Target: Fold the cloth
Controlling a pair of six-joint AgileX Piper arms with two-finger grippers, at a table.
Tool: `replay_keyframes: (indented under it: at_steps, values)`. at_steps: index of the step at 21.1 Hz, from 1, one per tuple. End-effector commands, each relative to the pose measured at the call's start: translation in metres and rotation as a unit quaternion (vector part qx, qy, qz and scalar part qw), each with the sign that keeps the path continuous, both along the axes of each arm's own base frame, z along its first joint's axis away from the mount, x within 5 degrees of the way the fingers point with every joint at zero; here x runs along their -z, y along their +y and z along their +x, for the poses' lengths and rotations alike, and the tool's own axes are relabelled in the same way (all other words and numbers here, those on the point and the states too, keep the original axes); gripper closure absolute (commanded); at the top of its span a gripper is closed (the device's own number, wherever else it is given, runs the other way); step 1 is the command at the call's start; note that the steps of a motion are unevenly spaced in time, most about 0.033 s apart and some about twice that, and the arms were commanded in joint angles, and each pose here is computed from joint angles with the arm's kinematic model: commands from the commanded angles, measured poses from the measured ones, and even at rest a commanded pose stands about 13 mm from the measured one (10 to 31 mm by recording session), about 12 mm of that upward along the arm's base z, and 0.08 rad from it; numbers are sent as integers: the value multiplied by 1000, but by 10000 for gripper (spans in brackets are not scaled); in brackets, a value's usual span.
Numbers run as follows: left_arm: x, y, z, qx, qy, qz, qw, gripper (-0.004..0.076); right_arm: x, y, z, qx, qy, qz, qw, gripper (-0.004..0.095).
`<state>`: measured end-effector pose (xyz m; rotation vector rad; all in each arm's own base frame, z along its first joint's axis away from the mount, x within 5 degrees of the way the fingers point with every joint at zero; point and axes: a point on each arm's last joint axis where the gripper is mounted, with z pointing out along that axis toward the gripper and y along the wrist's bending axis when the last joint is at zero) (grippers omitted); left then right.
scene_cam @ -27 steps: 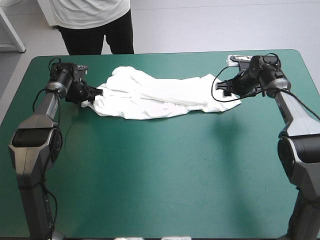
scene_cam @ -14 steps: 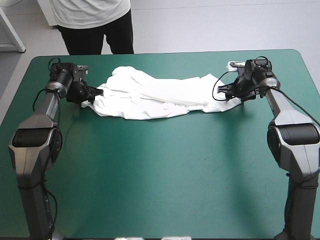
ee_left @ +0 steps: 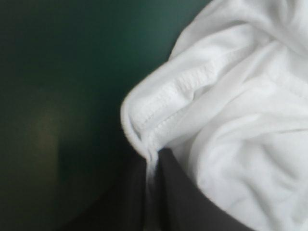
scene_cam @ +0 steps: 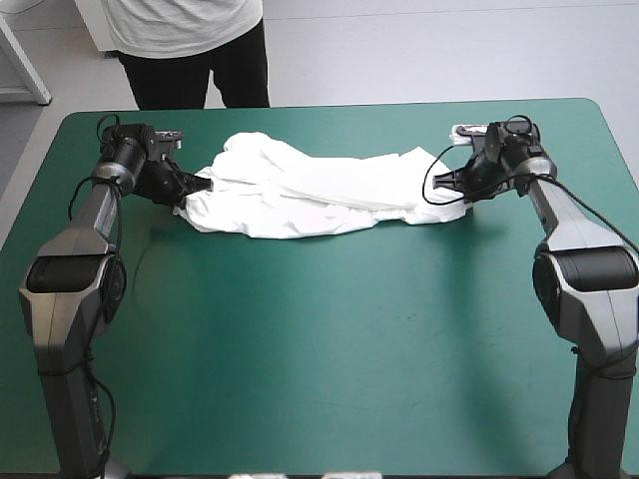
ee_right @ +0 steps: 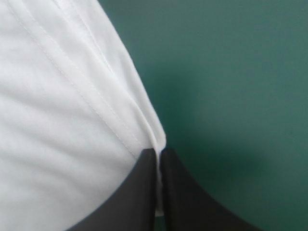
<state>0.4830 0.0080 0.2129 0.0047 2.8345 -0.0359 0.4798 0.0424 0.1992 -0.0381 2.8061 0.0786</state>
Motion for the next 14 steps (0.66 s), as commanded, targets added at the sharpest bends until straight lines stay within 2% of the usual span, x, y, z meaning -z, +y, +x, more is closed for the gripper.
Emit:
replay_keyframes:
  at_steps: [1,5,7,11,14]
  values:
    - [-19,-1,-4,5,-11,-6,1000,734,17,13,-15,-11,79,22,997,925]
    - [-34,-1,-8,7,-27,-6,1000,734,-13,13,-16,-14,42,23,999,925]
    - [-51,-1,-13,16,-41,-5,999,734,-41,12,-19,-15,9,27,999,925]
    - [-111,-2,-39,21,-92,-1,996,734,-105,12,-39,-28,-59,36,997,925]
    - [-175,-4,-76,31,-156,3,987,734,-162,9,-67,-30,-120,41,992,925]
